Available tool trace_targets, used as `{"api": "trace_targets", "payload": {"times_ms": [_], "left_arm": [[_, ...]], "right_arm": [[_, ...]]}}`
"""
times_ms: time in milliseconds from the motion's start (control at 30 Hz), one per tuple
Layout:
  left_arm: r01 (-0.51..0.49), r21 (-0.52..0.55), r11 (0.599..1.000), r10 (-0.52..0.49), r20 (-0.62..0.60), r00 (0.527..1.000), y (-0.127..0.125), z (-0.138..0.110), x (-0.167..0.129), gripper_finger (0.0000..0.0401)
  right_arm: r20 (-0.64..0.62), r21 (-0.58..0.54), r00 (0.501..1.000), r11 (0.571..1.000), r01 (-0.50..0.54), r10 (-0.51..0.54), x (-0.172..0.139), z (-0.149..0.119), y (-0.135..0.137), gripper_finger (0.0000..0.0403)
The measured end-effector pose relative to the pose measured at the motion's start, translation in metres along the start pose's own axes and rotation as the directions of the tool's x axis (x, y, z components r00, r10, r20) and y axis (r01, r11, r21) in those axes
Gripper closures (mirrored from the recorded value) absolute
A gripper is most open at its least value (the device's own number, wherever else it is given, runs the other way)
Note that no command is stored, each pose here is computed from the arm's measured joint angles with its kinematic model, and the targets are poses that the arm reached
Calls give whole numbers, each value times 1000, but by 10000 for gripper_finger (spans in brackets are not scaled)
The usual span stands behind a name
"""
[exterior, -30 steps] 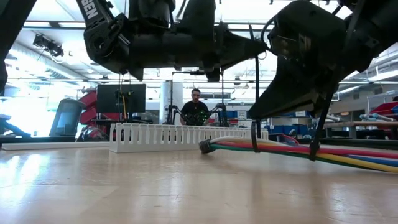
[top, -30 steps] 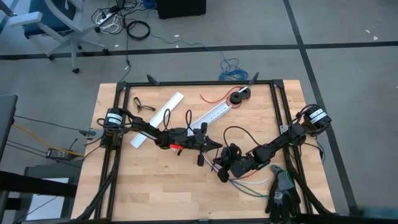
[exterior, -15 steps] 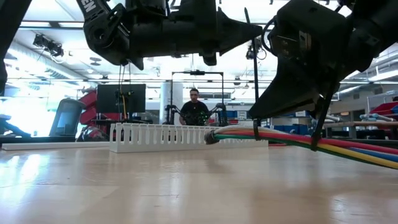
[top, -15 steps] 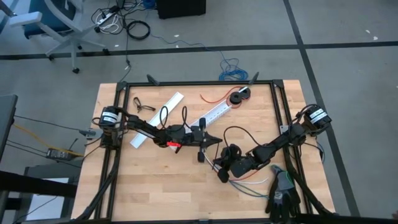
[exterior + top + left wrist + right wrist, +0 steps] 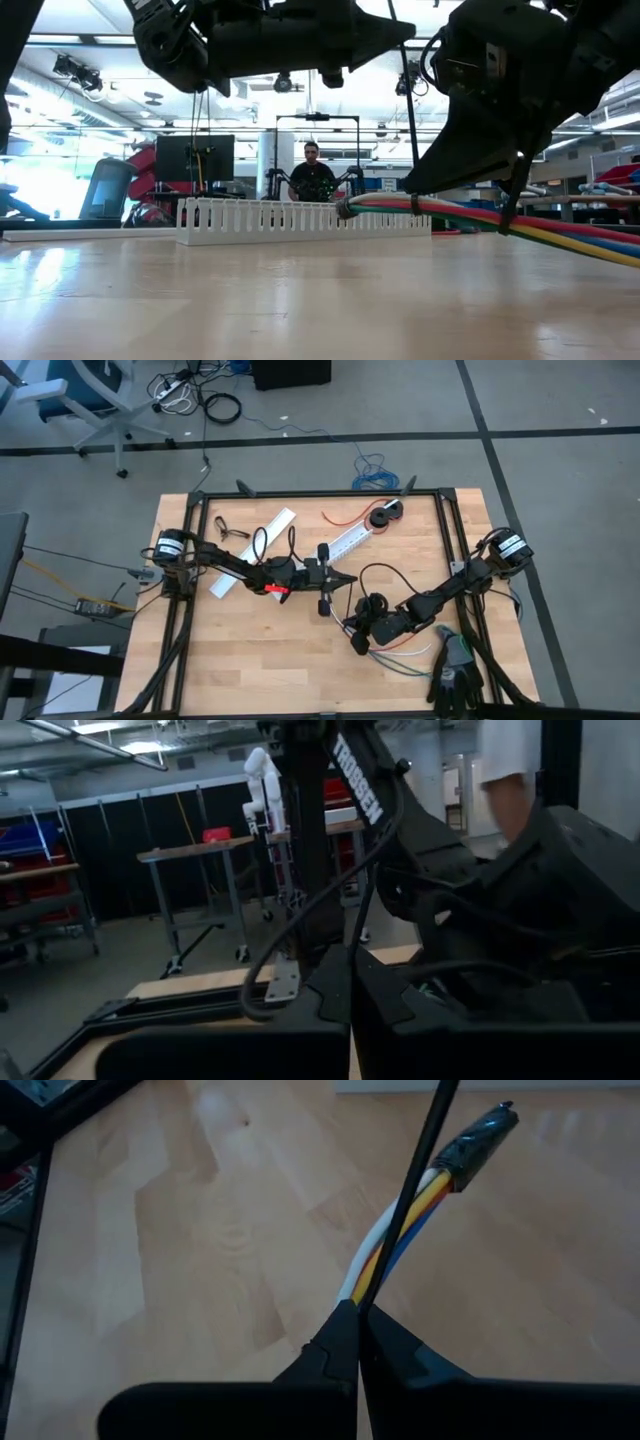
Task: Ziptie cables
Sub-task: Wrap the cables together using the black zip tie
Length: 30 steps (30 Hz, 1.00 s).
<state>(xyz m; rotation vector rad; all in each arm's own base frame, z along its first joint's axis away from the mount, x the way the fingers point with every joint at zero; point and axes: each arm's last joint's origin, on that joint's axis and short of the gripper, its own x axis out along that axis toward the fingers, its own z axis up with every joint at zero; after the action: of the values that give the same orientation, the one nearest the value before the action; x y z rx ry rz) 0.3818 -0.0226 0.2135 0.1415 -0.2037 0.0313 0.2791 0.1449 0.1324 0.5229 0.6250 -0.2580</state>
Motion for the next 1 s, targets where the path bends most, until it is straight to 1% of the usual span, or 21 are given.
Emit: {"api": "trace_targets", "payload": {"times_ms": [167,267,667,833,1000], "left_arm": [[-4,1,1000,4,8,1000,1,1,0,400],[-5,23,1000,5,9,1000,1,2,0,400],[-6,18,1000,6,9,1000,1,2,0,400],[0,-46,999,-3,-60,998,0,-2,1,396],[10,-54,998,-17,-134,991,-5,-8,0,396]], "right_arm": [[-7,1,1000,1000,-1,2,0,-1,0,403],[-9,1,1000,1000,-2,2,0,-1,0,403],[-8,0,1000,1000,-3,3,0,-1,0,403],[-2,-19,1000,1000,6,-6,0,-1,0,398],[12,-43,1000,999,27,-27,1,-2,-2,371]]}}
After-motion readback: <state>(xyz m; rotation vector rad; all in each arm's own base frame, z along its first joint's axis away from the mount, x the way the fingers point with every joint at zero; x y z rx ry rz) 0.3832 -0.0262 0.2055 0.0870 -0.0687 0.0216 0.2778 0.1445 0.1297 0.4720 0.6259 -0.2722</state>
